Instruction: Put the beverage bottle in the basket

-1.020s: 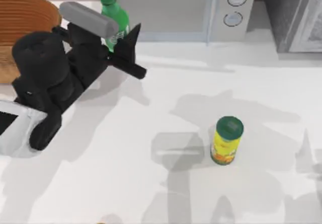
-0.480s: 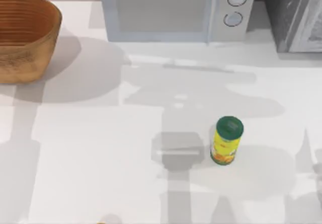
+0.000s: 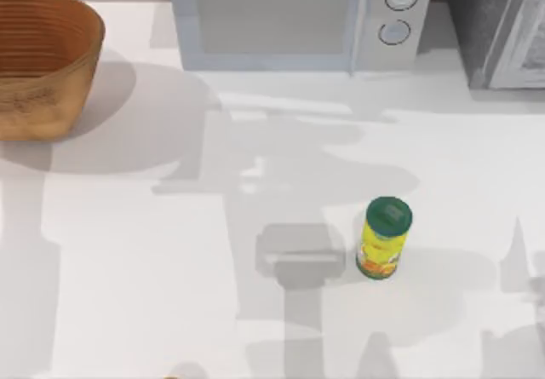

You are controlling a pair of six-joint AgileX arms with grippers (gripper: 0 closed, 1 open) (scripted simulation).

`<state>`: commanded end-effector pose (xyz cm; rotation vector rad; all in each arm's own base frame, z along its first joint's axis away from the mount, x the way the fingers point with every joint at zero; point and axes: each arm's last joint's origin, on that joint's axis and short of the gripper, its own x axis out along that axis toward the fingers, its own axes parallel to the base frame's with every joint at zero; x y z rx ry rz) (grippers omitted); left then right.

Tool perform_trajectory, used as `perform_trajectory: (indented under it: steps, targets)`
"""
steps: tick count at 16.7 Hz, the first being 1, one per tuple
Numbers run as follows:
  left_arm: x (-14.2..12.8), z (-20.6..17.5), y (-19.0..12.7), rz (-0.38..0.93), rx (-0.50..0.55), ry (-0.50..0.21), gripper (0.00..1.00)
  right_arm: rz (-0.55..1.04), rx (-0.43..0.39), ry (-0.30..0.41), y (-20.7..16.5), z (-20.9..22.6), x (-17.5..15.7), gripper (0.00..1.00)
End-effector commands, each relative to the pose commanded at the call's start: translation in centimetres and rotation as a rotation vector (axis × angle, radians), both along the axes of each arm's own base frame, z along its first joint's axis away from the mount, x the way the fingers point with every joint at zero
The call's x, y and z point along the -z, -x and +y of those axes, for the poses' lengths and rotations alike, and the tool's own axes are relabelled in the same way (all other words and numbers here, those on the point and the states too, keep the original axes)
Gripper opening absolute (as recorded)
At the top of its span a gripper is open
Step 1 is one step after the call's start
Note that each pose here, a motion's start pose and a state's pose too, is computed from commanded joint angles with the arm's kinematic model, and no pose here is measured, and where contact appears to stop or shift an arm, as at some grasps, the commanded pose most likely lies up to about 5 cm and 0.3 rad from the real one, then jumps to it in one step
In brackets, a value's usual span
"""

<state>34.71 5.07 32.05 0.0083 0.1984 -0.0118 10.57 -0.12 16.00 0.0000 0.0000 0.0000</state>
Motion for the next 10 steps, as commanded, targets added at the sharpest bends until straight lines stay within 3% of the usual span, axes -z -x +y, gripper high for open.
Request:
perform_trajectory:
  steps: [4, 10]
  targets:
    - [0.7, -0.1, -1.0, -0.001, 0.003, -0.002, 0.0, 0.0, 0.0, 0.0, 0.0, 0.0, 0.0, 1.0]
    - [4.0, 0.0, -4.3, 0.001, 0.001, -0.002, 0.0, 0.0, 0.0, 0.0, 0.0, 0.0, 0.0, 1.0]
